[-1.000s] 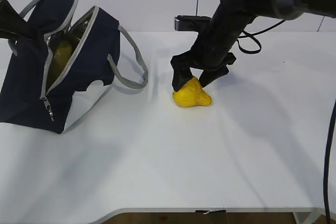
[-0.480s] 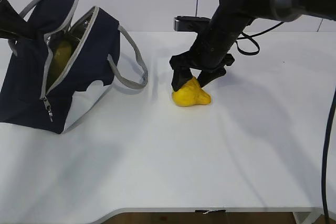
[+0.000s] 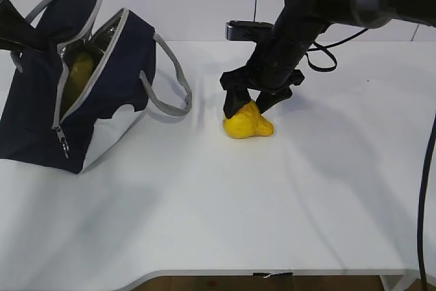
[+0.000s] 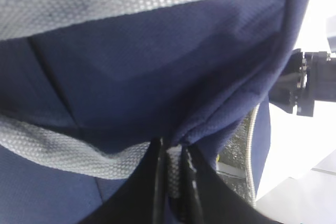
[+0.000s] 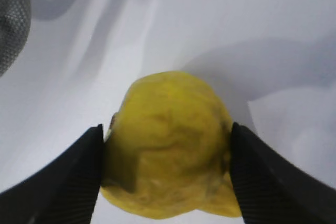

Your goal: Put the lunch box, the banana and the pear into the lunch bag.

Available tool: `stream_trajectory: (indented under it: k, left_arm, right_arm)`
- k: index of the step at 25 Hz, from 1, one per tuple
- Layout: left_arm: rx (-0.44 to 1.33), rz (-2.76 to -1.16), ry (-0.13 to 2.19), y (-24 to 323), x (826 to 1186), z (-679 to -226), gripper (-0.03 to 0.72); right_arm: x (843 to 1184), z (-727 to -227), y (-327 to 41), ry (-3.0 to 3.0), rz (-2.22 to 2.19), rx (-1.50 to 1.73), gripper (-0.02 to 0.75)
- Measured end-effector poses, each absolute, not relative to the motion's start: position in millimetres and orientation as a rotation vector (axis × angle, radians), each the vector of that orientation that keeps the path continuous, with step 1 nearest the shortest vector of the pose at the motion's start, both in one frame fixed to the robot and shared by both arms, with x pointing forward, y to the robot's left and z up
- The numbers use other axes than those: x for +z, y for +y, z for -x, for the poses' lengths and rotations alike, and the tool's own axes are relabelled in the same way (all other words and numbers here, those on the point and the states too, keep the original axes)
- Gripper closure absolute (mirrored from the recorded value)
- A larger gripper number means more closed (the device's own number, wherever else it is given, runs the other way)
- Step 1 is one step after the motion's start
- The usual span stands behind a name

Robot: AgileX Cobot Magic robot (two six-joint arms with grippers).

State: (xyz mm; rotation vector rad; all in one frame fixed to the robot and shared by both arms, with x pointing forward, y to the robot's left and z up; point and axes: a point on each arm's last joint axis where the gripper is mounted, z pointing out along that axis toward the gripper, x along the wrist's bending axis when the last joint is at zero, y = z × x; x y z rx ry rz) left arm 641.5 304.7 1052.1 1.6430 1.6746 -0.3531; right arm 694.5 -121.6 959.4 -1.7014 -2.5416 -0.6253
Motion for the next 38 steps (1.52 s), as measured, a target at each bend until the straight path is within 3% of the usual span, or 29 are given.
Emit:
stream_trajectory:
  k: [11, 19, 38]
  left_arm:
    - [-0.358, -1.634, 1.671, 304.1, 1052.7, -641.8, 0.667]
    - [-0.36, -1.631, 1.67, 304.0, 1052.9, -641.9, 0.667]
    - [-0.377, -1.598, 1.659, 302.2, 1055.1, -642.7, 0.667]
  right_arm:
    - [974.3, -691.0, -117.1, -2.489, 1.614, -0.539, 0.204]
    - [1040.6, -703.0, -106.3, -2.497, 1.581, -0.867, 0.206]
    - [1096.7, -683.0, -70.0, -2.028, 1.126, -1.388, 0.207]
